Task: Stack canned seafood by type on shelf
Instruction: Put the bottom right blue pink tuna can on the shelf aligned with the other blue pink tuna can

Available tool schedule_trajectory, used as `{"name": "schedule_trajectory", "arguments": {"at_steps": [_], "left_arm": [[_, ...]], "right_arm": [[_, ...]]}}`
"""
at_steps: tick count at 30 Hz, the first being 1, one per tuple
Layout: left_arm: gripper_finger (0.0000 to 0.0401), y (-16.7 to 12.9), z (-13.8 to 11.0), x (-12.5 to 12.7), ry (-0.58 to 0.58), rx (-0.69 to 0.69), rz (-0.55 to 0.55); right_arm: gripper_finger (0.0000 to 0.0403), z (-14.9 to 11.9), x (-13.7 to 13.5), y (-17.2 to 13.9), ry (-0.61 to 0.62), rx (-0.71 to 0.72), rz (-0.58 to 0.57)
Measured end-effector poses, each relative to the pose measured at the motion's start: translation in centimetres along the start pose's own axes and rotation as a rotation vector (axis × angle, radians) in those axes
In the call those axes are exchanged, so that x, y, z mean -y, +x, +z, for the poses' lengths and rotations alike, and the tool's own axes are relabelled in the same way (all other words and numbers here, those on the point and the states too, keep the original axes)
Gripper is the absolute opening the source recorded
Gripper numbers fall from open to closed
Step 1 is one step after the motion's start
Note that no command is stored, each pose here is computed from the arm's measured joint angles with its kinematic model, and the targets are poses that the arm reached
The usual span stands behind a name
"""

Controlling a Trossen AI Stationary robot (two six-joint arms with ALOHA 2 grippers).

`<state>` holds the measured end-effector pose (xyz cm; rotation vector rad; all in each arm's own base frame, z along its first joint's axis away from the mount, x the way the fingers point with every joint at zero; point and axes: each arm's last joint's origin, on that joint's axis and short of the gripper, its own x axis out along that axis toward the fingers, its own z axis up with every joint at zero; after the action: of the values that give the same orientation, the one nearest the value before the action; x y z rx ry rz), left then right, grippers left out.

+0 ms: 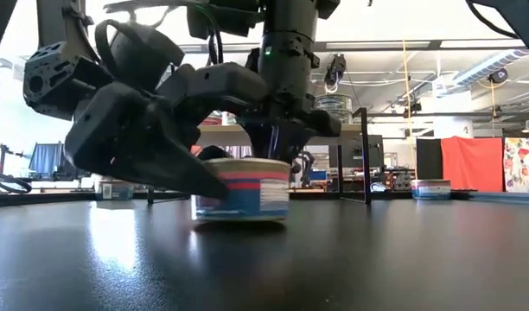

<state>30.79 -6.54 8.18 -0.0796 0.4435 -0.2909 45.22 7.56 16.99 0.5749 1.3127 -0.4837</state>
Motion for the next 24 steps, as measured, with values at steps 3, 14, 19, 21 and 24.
{"name": "schedule_trajectory", "arguments": {"at_steps": [3,14,19,21,24], "left_arm": [[0.0383,0.4,0.1,0.0,-0.065,0.011,0.001],[0.0378,-0.9,0.3,0.0,-0.183,-0.017,0.052],[0.0372,-2.1,1.0,0.1,-0.175,-0.089,0.100],[0.0372,-2.9,1.6,0.2,-0.169,-0.110,0.121],[0.0372,-4.4,3.2,0.4,-0.163,-0.099,0.157]], "right_arm": [[0.0013,-0.1,0.1,-0.5,0.001,-0.022,-0.025],[0.0013,0.3,0.9,-8.8,-0.094,0.022,-0.090],[0.0013,1.1,1.5,-12.7,-0.015,0.207,-0.105],[0.0013,1.3,1.8,-14.3,-0.001,0.277,-0.106],[0.0013,1.5,1.9,-16.0,0.002,0.371,-0.110]]}}
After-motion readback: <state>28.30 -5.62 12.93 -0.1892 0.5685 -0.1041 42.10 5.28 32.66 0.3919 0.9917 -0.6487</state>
